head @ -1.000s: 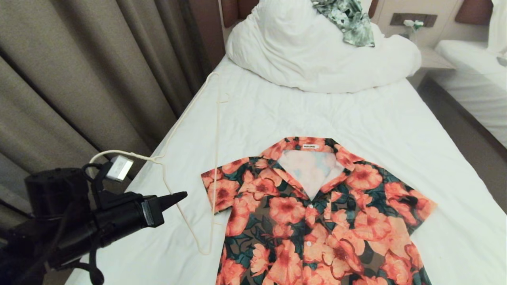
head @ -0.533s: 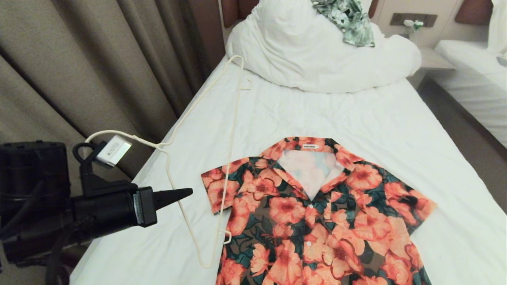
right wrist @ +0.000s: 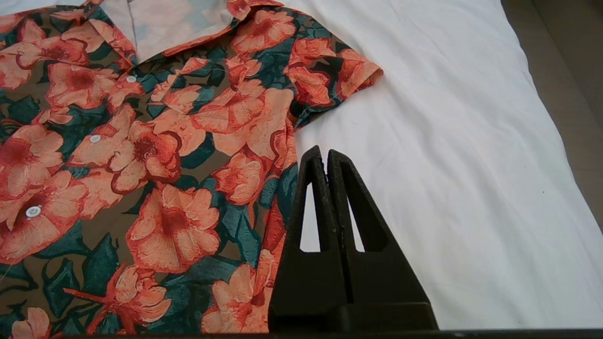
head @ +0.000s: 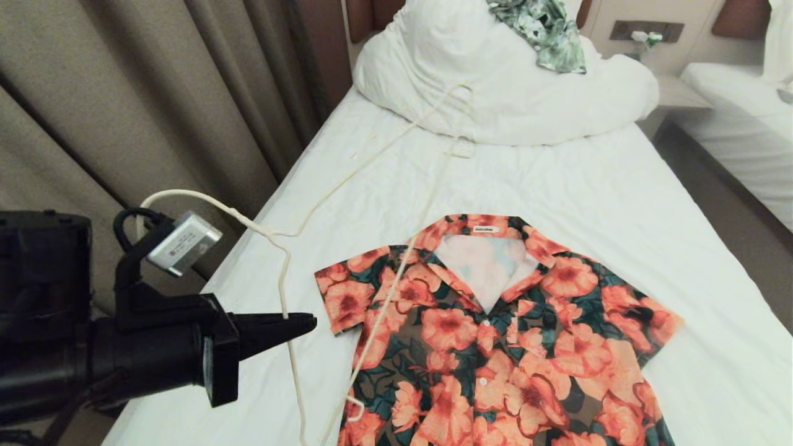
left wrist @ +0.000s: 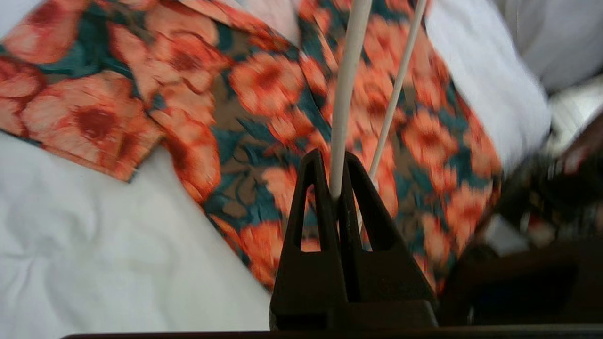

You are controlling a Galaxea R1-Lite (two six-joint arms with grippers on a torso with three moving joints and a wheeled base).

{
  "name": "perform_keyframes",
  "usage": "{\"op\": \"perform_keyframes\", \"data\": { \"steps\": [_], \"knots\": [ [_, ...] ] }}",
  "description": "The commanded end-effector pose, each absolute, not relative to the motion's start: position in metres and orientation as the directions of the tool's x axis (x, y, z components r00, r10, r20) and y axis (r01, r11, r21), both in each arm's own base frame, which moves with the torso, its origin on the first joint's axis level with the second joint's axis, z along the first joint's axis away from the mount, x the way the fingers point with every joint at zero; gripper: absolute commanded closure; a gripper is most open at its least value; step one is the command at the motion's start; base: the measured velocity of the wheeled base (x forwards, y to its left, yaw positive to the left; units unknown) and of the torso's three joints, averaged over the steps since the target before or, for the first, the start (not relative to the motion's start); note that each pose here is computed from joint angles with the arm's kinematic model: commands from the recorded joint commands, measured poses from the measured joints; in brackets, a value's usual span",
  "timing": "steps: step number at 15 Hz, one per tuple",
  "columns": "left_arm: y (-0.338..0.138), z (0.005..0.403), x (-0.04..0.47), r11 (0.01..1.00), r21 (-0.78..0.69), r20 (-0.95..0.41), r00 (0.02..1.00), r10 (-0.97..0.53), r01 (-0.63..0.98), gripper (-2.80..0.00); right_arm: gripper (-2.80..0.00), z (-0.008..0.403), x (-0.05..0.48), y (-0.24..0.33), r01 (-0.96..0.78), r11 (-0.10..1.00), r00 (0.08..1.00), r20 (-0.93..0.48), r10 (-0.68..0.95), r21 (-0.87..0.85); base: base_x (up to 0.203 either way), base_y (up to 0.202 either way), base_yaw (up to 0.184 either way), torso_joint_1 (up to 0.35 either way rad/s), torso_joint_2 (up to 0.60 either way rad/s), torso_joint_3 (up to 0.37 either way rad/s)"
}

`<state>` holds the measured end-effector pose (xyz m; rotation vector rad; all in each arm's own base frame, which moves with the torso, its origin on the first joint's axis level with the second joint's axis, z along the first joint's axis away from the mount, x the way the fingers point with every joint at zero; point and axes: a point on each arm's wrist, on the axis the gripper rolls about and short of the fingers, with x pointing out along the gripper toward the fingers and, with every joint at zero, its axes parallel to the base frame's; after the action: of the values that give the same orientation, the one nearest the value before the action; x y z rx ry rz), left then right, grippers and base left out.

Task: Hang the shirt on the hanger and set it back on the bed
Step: Lift the shirt and hanger

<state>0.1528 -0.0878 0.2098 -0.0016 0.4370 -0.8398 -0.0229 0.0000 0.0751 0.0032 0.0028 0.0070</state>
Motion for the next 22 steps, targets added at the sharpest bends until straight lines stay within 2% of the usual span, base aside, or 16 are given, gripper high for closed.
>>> {"op": "perform_keyframes", "data": {
  "steps": [1, 10, 22],
  "knots": [
    [-0.09, 0.219, 0.141, 0.648, -0.112, -0.392, 0.565, -0.726, 0.754, 0.0, 0.0, 0.075, -0.023, 0.0, -0.008, 1.0, 1.0, -0.003, 0.008, 0.003, 0.0, 0.0, 0.0, 0.0, 0.0, 0.0],
    [-0.1, 0.215, 0.139, 0.621, 0.103, -0.452, 0.593, -0.667, 0.777, 0.0, 0.0, 0.075, -0.023, 0.0, -0.008, 1.0, 1.0, -0.003, 0.008, 0.003, 0.0, 0.0, 0.0, 0.0, 0.0, 0.0],
    [-0.106, 0.208, 0.145, 0.616, 0.105, -0.475, 0.584, -0.658, 0.78, 0.0, 0.0, 0.075, -0.023, 0.0, -0.008, 1.0, 1.0, -0.003, 0.008, 0.003, 0.0, 0.0, 0.0, 0.0, 0.0, 0.0]
  ]
}}
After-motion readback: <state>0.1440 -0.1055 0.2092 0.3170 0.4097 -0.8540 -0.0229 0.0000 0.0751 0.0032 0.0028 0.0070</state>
